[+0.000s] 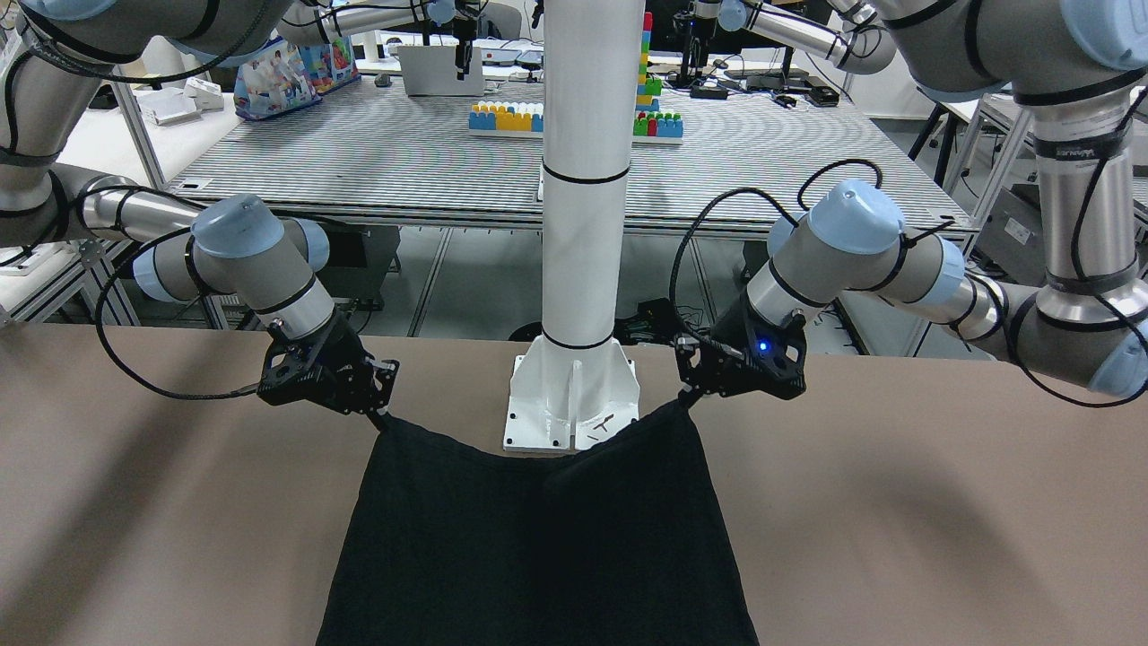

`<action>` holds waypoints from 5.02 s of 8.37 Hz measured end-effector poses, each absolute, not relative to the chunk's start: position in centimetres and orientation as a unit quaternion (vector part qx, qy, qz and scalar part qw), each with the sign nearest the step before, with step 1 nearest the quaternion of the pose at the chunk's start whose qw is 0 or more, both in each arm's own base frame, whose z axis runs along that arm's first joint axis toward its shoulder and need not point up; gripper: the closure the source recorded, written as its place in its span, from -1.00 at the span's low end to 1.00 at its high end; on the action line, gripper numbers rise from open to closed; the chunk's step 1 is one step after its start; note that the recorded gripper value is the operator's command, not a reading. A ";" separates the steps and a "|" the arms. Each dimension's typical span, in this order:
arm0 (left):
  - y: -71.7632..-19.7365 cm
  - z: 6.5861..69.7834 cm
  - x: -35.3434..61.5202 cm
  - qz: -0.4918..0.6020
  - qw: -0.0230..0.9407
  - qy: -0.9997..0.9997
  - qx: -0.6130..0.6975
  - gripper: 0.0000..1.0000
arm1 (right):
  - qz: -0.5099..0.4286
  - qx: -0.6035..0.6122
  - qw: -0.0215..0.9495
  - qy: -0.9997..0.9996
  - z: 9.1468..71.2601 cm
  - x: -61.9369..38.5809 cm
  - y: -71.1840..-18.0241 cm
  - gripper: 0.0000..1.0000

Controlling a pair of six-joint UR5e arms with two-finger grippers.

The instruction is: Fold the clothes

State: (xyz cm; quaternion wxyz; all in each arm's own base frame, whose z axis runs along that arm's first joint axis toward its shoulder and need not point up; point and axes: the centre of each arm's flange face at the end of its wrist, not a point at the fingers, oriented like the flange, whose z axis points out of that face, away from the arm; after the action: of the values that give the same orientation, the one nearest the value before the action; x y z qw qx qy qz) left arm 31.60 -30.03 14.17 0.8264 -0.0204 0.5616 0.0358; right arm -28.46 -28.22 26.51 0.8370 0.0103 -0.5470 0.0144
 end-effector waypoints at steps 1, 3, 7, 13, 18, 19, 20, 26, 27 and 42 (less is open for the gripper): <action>-27.3 13.1 31.0 0.079 0.810 0.580 -0.041 1.00 | -0.020 -0.023 0.836 -0.548 26.5 -28.2 -25.5 1.00; -21.9 11.6 29.8 0.145 0.782 0.603 -0.067 1.00 | -0.076 -0.066 0.830 -0.548 26.0 -28.5 -20.9 1.00; -23.3 13.5 28.8 0.115 0.799 0.587 -0.056 1.00 | -0.083 -0.065 0.834 -0.542 25.9 -28.7 -19.6 1.00; -37.7 21.1 29.4 -0.072 0.872 0.484 0.029 1.00 | 0.074 0.015 0.863 -0.500 30.3 -29.4 -33.9 1.00; -44.8 24.4 30.8 -0.126 0.886 0.444 0.040 1.00 | 0.134 0.050 0.865 -0.481 30.6 -30.8 -43.2 1.00; -46.4 25.7 32.2 -0.129 0.887 0.440 0.044 1.00 | 0.142 0.054 0.869 -0.472 31.1 -31.6 -44.4 1.00; -48.0 27.3 33.7 -0.131 0.888 0.438 0.046 1.00 | 0.149 0.059 0.872 -0.463 31.7 -32.4 -45.5 1.00; -54.4 34.0 40.6 -0.133 0.887 0.436 0.070 1.00 | 0.172 0.075 0.890 -0.416 35.2 -39.1 -51.9 1.00; -54.5 34.2 41.0 -0.131 0.885 0.440 0.073 1.00 | 0.169 0.080 0.888 -0.421 35.5 -40.0 -52.2 0.92; -40.3 41.8 37.6 0.030 0.838 0.542 0.062 -1.00 | 0.034 0.162 0.887 -0.432 33.0 -40.2 -52.2 -0.89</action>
State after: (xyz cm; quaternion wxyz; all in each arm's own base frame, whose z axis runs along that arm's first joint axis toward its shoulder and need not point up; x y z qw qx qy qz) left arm 37.61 -40.33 41.81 0.8377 0.0617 0.5418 0.0302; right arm -40.19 -52.21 32.98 0.8866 0.1617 -0.4319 0.0339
